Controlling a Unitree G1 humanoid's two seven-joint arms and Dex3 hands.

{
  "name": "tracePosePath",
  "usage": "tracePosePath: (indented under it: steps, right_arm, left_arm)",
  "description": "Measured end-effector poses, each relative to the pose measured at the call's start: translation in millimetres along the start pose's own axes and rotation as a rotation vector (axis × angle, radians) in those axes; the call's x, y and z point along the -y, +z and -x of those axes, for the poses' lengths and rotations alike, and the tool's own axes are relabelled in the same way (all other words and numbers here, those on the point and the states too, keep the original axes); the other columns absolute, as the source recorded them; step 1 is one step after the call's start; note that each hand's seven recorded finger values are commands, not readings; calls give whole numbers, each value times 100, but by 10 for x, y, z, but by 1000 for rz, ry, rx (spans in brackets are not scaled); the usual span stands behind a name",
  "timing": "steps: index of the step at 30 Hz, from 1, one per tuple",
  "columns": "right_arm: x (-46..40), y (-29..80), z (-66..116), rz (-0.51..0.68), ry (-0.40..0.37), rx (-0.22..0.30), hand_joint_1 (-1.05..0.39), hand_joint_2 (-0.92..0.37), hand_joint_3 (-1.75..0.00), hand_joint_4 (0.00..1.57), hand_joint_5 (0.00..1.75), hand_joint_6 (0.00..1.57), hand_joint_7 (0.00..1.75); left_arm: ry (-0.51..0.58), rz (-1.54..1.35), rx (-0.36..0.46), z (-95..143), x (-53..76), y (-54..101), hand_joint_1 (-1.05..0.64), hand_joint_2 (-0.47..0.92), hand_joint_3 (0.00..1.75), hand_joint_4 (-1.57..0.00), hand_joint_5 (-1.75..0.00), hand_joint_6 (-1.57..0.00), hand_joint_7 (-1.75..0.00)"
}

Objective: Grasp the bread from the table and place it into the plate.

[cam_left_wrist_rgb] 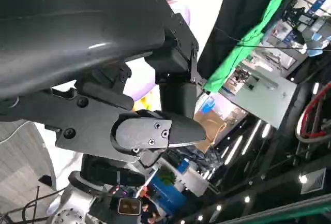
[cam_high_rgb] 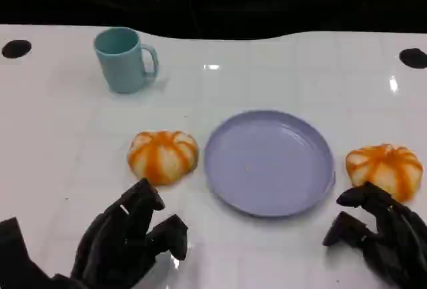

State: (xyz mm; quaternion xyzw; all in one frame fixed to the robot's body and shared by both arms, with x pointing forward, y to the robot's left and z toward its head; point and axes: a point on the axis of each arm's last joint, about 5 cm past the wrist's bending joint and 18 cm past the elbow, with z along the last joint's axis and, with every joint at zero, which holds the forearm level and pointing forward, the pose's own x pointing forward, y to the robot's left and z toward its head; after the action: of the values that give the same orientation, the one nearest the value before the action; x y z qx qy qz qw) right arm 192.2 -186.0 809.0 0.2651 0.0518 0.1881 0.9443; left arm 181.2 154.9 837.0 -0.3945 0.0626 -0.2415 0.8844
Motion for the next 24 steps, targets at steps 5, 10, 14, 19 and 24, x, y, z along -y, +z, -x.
tracePosePath:
  steps: [5, 10, 14, 19, 24]
  right_arm:
    - [-1, 0, 0, 2, 1, -1, -52, -92, -23, 66, 151, 61, 114]
    - [-3, -2, 1, 6, 0, 1, -52, -92, -21, 66, 150, 61, 114]
    - [-4, 2, -1, 1, 2, -4, -52, -92, -22, 66, 150, 61, 114]
    - [-5, 2, 3, 4, 1, -4, -53, -92, -21, 67, 150, 62, 114]
    - [-8, -1, 1, 2, 0, -4, -53, -92, -21, 67, 148, 64, 112]
  left_arm:
    - [0, 1, -1, -1, 1, -1, -56, 92, 28, -84, -175, -61, -171]
    - [-4, 6, -11, -4, 6, -1, -56, 92, 29, -82, -175, -60, -171]
    - [-7, 6, -16, -6, 17, 14, -56, 92, 27, -82, -175, -60, -172]
    - [4, -11, -14, 7, 15, 26, -58, 92, 37, -67, -173, -61, -134]
    - [-7, -188, 62, -34, 10, 124, -57, 92, 36, -60, -140, -66, -72]
